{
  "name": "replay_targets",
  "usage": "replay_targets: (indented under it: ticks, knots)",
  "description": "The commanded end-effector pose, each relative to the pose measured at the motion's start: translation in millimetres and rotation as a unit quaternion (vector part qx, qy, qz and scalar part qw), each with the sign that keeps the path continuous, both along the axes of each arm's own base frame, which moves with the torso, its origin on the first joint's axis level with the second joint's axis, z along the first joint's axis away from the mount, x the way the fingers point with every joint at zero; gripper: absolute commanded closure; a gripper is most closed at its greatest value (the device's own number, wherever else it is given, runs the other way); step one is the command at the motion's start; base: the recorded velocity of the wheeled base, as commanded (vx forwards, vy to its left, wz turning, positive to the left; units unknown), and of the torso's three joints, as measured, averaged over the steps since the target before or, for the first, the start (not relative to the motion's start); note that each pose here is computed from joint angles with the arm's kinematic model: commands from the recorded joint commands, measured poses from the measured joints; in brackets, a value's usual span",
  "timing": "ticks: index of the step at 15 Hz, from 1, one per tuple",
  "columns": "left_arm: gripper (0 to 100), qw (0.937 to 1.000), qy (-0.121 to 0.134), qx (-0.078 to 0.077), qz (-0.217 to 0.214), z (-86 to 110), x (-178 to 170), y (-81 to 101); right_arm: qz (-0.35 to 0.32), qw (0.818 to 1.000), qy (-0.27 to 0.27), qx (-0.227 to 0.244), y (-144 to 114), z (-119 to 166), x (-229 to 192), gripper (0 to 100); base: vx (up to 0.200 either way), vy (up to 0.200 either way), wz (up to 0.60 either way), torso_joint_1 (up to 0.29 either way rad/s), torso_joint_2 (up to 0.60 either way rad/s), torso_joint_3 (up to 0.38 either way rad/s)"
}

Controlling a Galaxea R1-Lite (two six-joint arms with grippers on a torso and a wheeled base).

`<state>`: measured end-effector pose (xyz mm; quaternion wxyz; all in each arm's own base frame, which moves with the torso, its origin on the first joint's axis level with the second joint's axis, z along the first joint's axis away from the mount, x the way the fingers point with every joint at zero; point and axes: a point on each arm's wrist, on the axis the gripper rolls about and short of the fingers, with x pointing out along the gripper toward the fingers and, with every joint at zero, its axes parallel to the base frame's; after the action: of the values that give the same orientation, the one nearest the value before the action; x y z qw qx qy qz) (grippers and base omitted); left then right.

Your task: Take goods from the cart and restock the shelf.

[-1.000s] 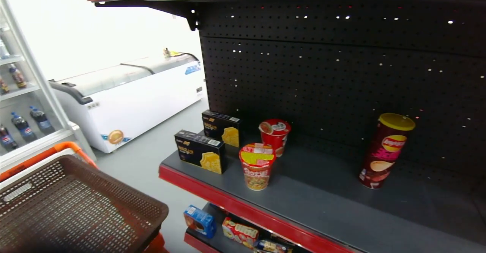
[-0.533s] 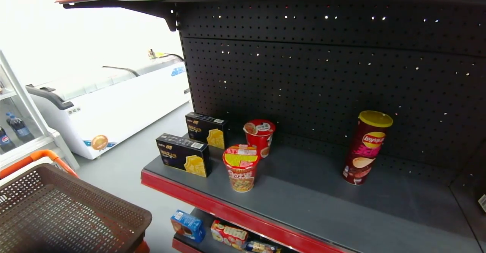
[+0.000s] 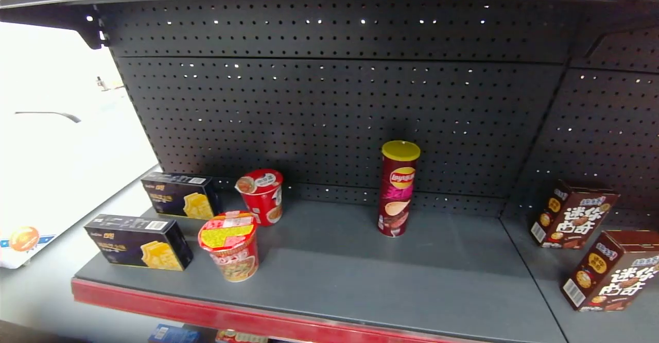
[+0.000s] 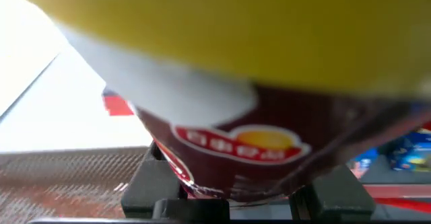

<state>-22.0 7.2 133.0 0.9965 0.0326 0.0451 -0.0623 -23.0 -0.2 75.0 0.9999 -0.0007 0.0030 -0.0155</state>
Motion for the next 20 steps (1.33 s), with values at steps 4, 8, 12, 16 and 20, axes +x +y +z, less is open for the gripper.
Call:
replay_targets:
  ticks: [4,8,12,16,20]
  knots:
    - [100,1.0000,0.000,0.000,0.004,1.4,0,-0.1,-0.001,1.000,0.001,0.000,0,0,0,0,0.000,0.000,0.00,0.000,0.00,0.000]
    - [100,1.0000,-0.001,0.000,0.008,1.8,0,-0.1,0.000,1.000,0.001,0.000,0,0,0,0,0.000,0.000,0.00,0.000,0.00,0.000]
    - [100,0.9998,-0.011,-0.002,0.014,15.5,-1,0.4,0.000,1.000,0.001,0.000,0,0,0,0,0.000,0.000,0.00,0.000,0.00,0.000]
    - [100,0.9998,0.007,0.002,0.020,27.1,-7,1.8,0.001,1.000,0.001,0.001,0,0,0,0,0.000,0.000,0.00,0.000,0.00,0.000]
    - [100,0.9970,0.033,0.024,0.066,22.3,-11,2.0,0.002,1.000,0.001,0.000,0,0,0,0,0.000,0.000,-0.15,0.002,0.00,0.001]
